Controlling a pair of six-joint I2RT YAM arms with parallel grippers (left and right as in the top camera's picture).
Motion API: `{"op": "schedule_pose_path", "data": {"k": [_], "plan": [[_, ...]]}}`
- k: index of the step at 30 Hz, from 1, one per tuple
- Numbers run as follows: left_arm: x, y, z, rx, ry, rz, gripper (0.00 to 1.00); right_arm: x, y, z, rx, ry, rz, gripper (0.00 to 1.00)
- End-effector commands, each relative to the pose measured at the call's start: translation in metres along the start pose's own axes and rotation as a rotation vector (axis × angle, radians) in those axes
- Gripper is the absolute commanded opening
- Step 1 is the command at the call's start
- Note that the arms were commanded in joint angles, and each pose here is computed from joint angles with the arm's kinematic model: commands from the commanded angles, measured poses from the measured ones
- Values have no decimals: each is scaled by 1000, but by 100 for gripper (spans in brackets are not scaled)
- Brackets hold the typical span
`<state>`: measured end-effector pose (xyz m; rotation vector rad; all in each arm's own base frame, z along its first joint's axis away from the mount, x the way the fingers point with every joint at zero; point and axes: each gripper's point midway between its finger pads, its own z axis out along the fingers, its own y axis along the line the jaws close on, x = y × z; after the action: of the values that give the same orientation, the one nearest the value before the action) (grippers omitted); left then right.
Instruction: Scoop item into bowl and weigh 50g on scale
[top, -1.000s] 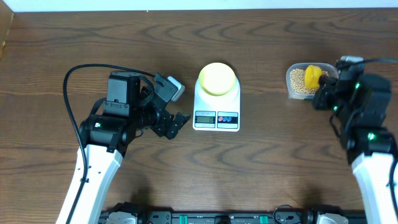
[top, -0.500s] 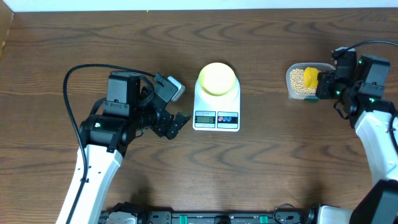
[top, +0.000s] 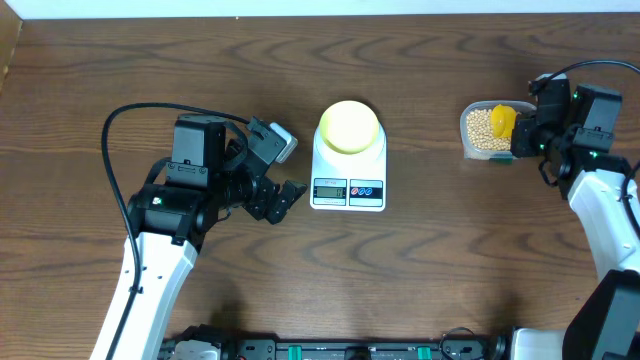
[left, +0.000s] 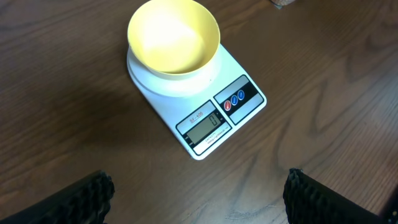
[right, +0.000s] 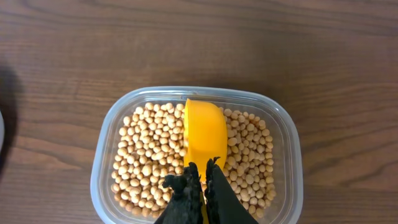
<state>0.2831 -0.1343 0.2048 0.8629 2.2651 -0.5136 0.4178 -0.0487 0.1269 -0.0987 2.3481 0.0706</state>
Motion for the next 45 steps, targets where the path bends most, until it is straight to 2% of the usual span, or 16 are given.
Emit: {"op": "schedule_pose_path", "data": {"k": [1,8,20,45], "plan": [[1,-3,2,16,0,12,89,6,-10,7,39,33,-43,1],[1,-3,2,16,0,12,89,13,-9,8,30,61,-108,1],[1,-3,2,16,0,12,89,31,2,12,-35,121,-90,1],[1,-3,2,16,0,12,89,44,40,7,-314,131,-3,1]]}}
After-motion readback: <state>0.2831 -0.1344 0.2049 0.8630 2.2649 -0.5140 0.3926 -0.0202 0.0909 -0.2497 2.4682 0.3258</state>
